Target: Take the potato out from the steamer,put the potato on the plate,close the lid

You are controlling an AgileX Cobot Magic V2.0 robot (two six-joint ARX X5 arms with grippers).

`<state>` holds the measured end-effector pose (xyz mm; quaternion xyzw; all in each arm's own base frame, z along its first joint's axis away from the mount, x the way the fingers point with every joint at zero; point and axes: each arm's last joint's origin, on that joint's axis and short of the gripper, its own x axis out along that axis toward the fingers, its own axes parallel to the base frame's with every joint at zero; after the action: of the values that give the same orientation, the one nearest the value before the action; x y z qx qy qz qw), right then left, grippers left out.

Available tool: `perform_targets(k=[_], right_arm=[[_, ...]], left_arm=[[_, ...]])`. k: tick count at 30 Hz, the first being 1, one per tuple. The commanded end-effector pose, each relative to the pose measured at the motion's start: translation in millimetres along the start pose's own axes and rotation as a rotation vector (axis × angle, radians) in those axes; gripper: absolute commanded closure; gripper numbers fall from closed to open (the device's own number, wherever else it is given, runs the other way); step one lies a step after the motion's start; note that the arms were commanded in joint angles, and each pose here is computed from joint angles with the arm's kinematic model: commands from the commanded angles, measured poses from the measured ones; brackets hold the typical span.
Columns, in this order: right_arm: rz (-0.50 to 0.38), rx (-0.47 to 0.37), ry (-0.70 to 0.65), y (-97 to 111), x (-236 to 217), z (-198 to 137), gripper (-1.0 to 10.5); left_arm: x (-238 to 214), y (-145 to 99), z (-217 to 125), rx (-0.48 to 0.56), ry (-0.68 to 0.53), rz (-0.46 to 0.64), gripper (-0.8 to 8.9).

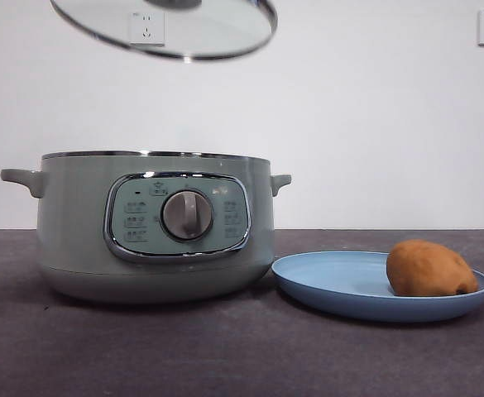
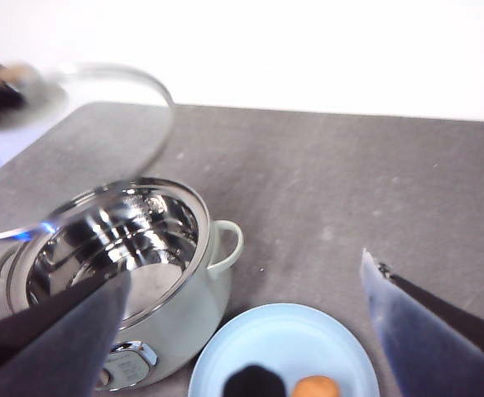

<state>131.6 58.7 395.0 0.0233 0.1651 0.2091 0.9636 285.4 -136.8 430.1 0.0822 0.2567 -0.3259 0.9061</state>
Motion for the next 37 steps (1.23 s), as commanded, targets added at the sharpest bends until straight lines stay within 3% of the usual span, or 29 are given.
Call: perform_targets(k=[1, 5, 24, 37], right_arm=[[-0.055, 0.012, -0.004, -1.6, -7.5, -1.5, 4.8], [-0.095, 0.011, 0.024, -3.0, -10.6, -5.3, 4.8], [-0.098, 0.006, 0.049, -3.3, -6.4, -6.6, 4.8], [-0.096, 0.007, 0.031, -3.1, -6.0, -4.7, 4.8]], left_arm=[[6.8, 2.4, 1.7, -0.017, -0.043, 0.000, 8.21], [23.0, 4.7, -10.9, -0.045, -0.033, -0.001, 8.21], [80.6, 13.9, -92.7, -0.128, 0.113, 0.048, 8.22], [80.9, 15.2, -107.8, -0.160, 0.221, 0.048, 8.21]])
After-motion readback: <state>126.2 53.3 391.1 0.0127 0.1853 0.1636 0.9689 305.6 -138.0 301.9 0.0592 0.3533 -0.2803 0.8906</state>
